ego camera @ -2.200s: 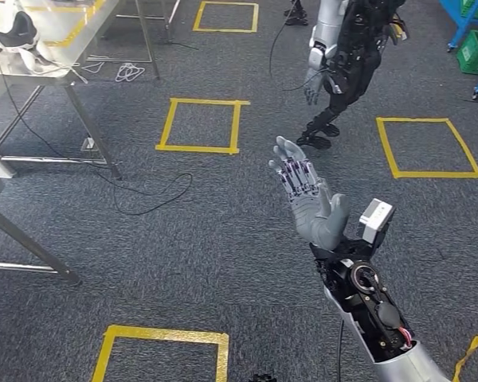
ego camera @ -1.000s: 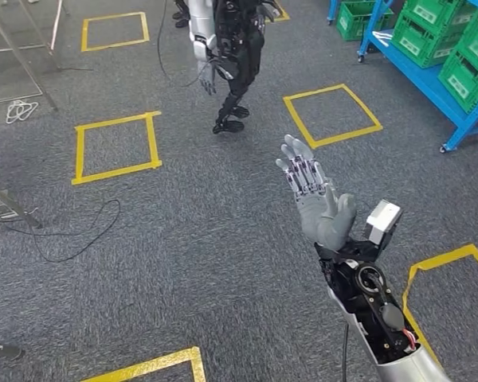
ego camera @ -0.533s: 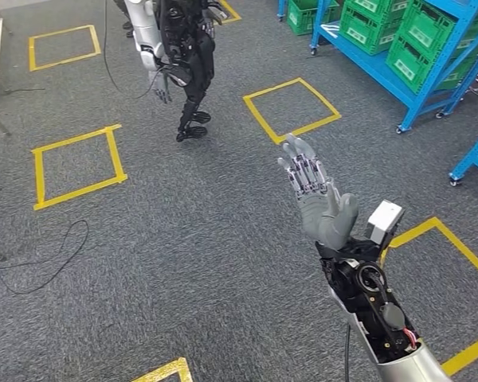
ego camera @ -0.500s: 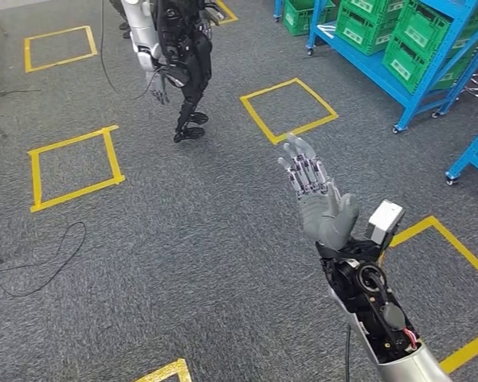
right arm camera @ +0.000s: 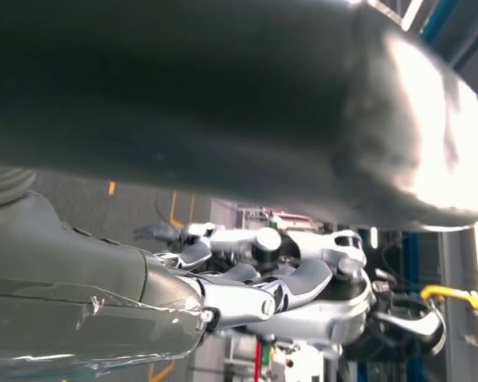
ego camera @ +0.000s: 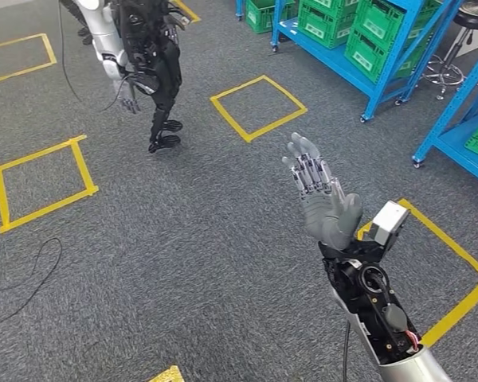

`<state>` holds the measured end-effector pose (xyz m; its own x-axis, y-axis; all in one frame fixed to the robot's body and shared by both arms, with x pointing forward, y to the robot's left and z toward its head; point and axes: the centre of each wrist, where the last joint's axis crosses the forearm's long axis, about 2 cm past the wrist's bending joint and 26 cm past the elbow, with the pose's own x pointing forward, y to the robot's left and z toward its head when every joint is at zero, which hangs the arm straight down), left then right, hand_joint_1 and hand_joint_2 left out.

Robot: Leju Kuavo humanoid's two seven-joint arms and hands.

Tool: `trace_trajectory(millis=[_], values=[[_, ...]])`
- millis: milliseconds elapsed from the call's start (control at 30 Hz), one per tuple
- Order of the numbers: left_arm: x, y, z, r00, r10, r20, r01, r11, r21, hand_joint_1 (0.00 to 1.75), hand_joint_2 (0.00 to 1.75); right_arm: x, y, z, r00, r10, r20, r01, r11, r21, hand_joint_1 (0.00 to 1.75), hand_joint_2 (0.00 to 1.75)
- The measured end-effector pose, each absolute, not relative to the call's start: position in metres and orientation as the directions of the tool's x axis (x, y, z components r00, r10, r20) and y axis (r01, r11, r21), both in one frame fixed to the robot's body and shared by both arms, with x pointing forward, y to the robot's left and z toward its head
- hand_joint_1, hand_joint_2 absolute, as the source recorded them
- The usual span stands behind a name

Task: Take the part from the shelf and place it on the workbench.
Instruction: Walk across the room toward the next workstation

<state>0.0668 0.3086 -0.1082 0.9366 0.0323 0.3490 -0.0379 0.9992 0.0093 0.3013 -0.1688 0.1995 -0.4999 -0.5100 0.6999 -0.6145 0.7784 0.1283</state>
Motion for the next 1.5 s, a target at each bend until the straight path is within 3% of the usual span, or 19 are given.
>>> trace_trajectory(millis=[1500], values=[[0.075,0.312,-0.107,0.941,-0.019,0.339,0.013,1.000,0.020,0.00,0.00,0.291,-0.178,0.195,-0.528,-0.475,0.704,-0.559,0.819,0.133,0.00,0.00]])
